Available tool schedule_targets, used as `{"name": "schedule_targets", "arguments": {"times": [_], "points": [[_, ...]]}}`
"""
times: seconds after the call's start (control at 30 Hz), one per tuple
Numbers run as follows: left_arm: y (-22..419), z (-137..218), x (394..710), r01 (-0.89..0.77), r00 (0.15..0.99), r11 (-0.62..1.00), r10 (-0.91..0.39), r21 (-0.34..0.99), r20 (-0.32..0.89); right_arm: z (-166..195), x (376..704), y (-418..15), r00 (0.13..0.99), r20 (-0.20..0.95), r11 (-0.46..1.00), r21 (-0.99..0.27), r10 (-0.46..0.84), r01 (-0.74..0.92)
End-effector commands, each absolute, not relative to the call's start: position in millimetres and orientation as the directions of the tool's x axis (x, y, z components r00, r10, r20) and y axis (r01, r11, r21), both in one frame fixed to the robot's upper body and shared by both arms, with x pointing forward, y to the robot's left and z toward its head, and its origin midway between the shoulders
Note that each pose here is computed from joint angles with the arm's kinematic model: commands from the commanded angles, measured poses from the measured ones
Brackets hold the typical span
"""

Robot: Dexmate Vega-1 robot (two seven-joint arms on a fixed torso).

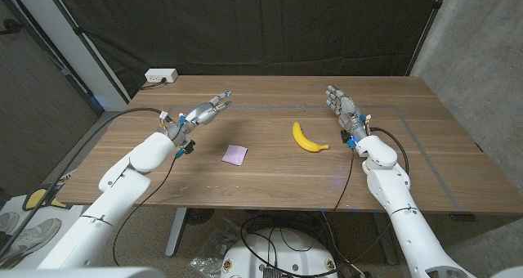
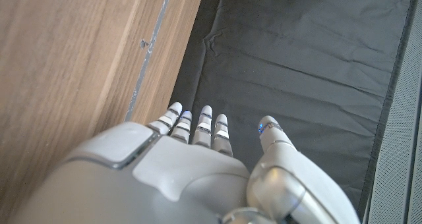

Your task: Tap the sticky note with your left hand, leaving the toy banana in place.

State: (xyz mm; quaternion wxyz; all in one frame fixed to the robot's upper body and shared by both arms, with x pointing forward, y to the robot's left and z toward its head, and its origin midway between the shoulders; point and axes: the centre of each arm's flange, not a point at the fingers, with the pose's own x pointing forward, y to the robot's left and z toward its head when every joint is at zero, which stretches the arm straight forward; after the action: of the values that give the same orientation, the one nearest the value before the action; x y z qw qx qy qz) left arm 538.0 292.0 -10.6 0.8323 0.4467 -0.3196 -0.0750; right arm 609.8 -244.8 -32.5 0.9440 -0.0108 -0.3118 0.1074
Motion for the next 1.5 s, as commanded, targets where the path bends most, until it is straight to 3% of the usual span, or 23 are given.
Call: {"name": "schedule_targets", "arguments": {"times": [0.03,0.5,1.0,1.5], "points": [[282,-11,519,-0.23,0.787,0.407,-0.457,0.884,0.415,-27,600,-241,0.766,0.606,0.976,-0.11,0.214,-0.186],[266,-12,503,-0.299,0.794,0.201,-0.49,0.933,0.36,-29,598,-239,0.758,0.614,0.975,-0.111,0.219,-0.191],[246,-14,497,-0.267,0.838,0.005,-0.493,0.964,0.234,-32,594,-242,0.755,0.621,0.977,-0.103,0.209,-0.186],[234,-23,485,-0.277,0.844,-0.063,-0.493,0.959,0.211,-32,593,-244,0.745,0.632,0.976,-0.105,0.214,-0.191]]}}
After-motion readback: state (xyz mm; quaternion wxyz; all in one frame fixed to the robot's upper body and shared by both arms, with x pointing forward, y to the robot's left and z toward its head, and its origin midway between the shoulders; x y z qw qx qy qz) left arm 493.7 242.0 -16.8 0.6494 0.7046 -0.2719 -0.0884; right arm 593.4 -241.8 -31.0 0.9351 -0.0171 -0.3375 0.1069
